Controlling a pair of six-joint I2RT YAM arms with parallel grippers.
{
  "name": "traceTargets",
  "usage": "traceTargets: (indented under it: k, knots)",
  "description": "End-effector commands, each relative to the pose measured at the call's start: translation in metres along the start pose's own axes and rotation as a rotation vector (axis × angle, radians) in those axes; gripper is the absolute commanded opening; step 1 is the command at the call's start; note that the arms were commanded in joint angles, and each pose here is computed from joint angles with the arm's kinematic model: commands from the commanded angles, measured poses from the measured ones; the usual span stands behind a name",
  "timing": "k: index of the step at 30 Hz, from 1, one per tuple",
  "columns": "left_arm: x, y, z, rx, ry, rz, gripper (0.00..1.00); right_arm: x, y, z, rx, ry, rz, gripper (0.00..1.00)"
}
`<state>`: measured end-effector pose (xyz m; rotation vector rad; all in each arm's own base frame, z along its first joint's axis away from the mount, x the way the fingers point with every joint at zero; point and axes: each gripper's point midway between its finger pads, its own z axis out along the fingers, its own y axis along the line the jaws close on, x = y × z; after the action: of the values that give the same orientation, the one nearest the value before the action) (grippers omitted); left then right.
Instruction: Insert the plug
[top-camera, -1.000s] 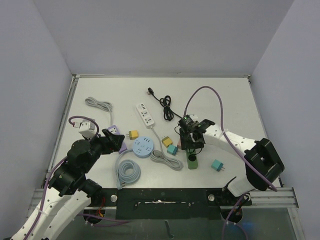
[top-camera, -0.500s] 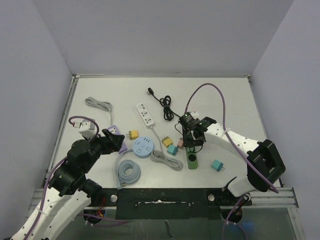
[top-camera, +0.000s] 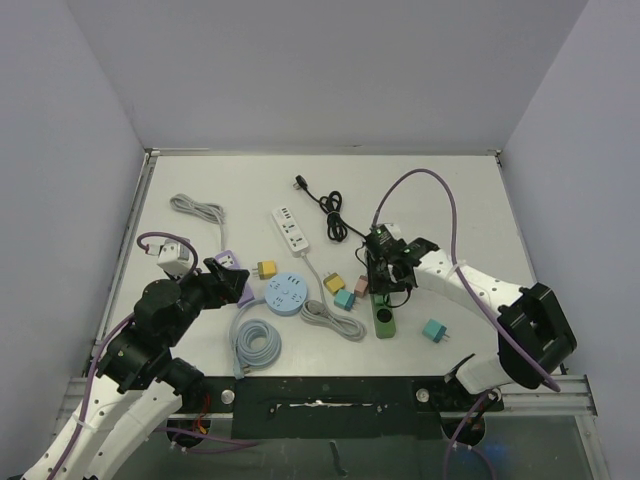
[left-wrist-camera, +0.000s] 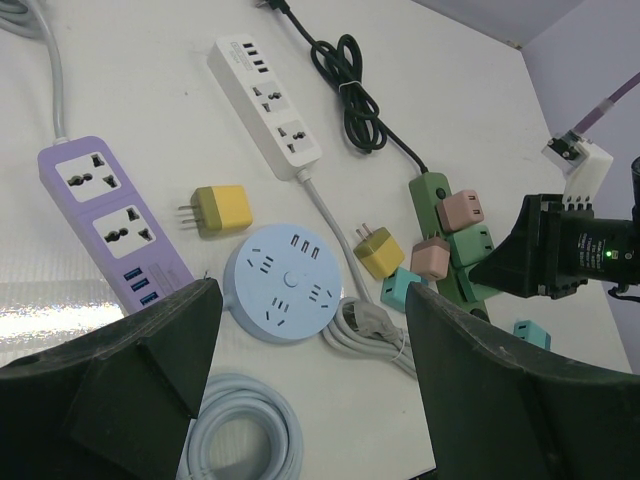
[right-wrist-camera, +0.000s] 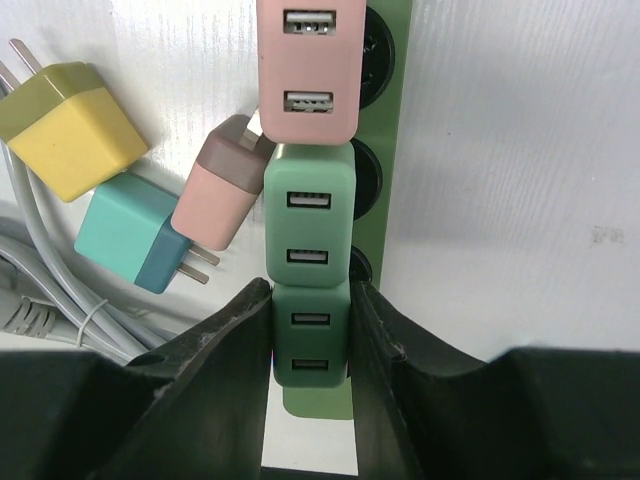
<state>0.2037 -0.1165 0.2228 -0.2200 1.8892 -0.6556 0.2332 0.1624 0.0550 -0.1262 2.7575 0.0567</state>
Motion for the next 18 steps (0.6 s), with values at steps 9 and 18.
traceTargets:
  k: [9, 18]
  knots:
    - [-0.012, -0.004, -0.001, 0.012, -0.045, -0.002, 0.73, -0.009, -0.006, -0.020, 0.069, -0.015, 0.003, 0.31]
    - [-0.012, -0.005, -0.002, 0.016, -0.046, -0.005, 0.73, 0.002, -0.002, -0.019, 0.075, 0.057, 0.005, 0.45]
